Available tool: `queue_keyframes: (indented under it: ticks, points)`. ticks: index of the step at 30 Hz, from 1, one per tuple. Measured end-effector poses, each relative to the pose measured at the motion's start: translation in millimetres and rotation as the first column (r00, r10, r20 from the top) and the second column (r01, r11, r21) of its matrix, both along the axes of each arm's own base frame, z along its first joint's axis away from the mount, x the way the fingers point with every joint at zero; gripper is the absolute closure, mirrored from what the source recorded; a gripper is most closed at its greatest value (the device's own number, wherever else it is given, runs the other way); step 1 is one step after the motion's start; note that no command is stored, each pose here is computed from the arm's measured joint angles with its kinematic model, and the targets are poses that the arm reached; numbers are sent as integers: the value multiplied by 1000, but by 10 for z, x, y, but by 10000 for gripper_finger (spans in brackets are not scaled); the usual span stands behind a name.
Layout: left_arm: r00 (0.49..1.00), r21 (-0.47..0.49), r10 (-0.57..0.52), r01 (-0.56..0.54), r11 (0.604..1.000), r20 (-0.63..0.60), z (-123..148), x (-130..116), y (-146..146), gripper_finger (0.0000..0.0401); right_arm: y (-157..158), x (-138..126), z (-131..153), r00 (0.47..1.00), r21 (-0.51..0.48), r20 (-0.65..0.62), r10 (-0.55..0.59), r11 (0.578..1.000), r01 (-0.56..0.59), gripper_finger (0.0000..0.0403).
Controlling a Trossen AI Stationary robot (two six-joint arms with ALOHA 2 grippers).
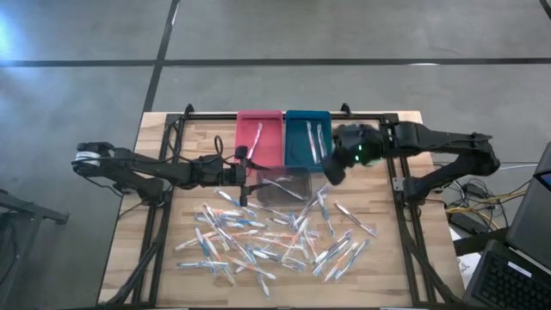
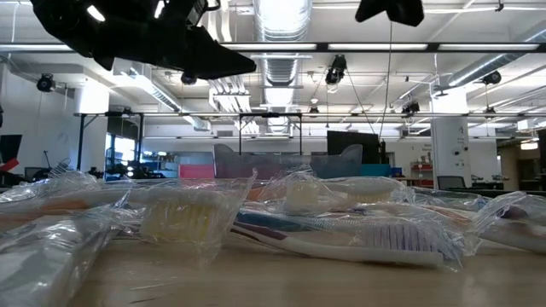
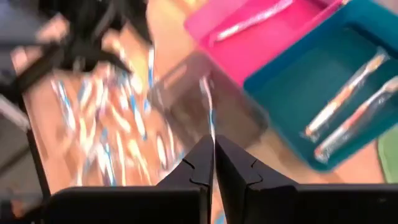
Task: Pick & Place Toothbrushes
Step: Put the blue toothbrush into the transparent gray bin
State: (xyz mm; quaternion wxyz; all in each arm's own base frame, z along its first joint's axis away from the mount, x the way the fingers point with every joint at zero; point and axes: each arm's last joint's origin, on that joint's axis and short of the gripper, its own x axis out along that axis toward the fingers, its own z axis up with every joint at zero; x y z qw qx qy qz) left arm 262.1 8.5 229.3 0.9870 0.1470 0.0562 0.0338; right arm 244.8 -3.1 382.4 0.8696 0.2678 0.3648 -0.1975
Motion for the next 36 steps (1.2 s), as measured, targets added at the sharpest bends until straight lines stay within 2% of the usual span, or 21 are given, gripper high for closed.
queue_keyframes:
  ticks: [9, 12, 15, 18, 21, 25, 27, 30, 33, 36]
  points:
    - [1000, -3, 0, 0, 1000, -2, -2, 0, 0, 183, 624, -78, -186, 964, -46, -166, 210, 974, -220, 394]
    - [1000, -4, 0, 0, 1000, -2, -3, 0, 0, 183, 851, -102, -240, 925, -70, -196, 325, 936, -344, 394]
    - [1000, -9, 1, -1, 1000, -2, -3, 0, 0, 183, 1064, -141, -314, 871, -108, -238, 430, 879, -464, 394]
    - [1000, -9, 1, -1, 1000, -2, -2, 0, -1, 183, 1258, -191, -434, 789, -150, -307, 532, 792, -592, 394]
    - [1000, -9, 1, -1, 1000, -3, -2, 0, -1, 183, 1416, -225, -575, 669, -184, -398, 627, 660, -728, 394]
    - [1000, -10, 1, -1, 1000, -3, -3, 0, -1, 183, 1574, -233, -761, 513, -191, -513, 689, 491, -850, 394]
    - [1000, -10, 1, -1, 1000, -3, -3, 0, -1, 183, 1631, -217, -862, 460, -181, -555, 693, 439, -880, 394]
    - [1000, -10, 1, -1, 1000, -8, -9, -1, -1, 183, 1675, -168, -1022, 430, -156, -602, 672, 430, -889, 394]
    - [1000, -11, 0, 0, 1000, -9, -10, -1, -3, 183, 1715, -110, -1169, 441, -129, -632, 637, 475, -870, 394]
    - [1000, -11, 0, 0, 1000, -9, -9, 0, -3, 183, 1754, -58, -1286, 434, -111, -660, 613, 491, -864, 394]
